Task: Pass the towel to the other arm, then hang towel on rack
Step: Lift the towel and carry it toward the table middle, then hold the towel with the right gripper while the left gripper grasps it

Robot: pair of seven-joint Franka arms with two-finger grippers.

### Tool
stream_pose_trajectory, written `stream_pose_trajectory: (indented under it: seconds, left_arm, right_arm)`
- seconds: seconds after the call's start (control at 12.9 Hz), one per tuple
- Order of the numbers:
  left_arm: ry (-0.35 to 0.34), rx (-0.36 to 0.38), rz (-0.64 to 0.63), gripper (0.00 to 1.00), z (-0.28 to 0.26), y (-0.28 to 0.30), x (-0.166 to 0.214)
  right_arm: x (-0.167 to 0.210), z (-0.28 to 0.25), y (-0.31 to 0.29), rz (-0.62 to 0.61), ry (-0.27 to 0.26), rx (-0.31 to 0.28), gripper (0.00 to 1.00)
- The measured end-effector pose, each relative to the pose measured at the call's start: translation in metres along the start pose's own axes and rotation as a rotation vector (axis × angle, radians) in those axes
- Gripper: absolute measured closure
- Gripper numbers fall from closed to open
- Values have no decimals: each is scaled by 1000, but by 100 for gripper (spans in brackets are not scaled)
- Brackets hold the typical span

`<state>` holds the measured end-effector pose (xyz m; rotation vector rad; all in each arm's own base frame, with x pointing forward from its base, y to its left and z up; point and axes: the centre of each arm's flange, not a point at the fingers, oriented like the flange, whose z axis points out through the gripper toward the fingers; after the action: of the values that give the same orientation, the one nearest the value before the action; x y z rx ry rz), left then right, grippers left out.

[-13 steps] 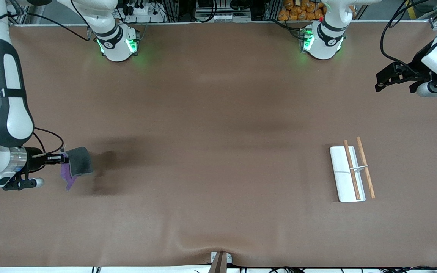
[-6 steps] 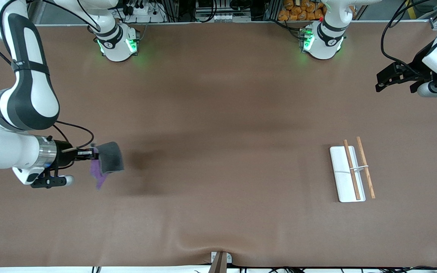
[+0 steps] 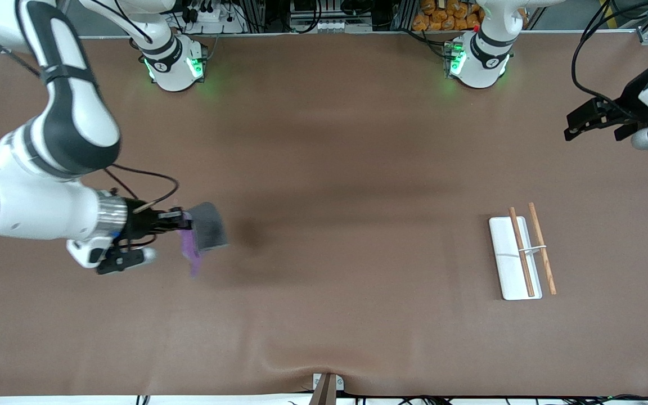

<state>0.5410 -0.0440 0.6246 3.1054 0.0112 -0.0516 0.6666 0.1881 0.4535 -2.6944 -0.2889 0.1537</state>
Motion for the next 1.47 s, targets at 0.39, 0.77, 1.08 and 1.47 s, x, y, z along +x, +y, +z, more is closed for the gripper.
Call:
stream_pose_trajectory:
  seconds: [0.39,0.77,1.08,1.47]
  left_arm:
    - [28,-15,-2,0,41,0,40]
    - [52,-23,-27,0,60,3,58]
    - [98,-46,-81,0,71,21,71]
    - [47,-223,-211,0,105,56,87]
  right_arm:
    - [-10,48,-131,-197,25,2,98]
    - [-58,114,-308,-454,181,39,98]
    - [-92,171,-368,-552,185,55,98]
    - [-87,174,-364,-566,196,29,98]
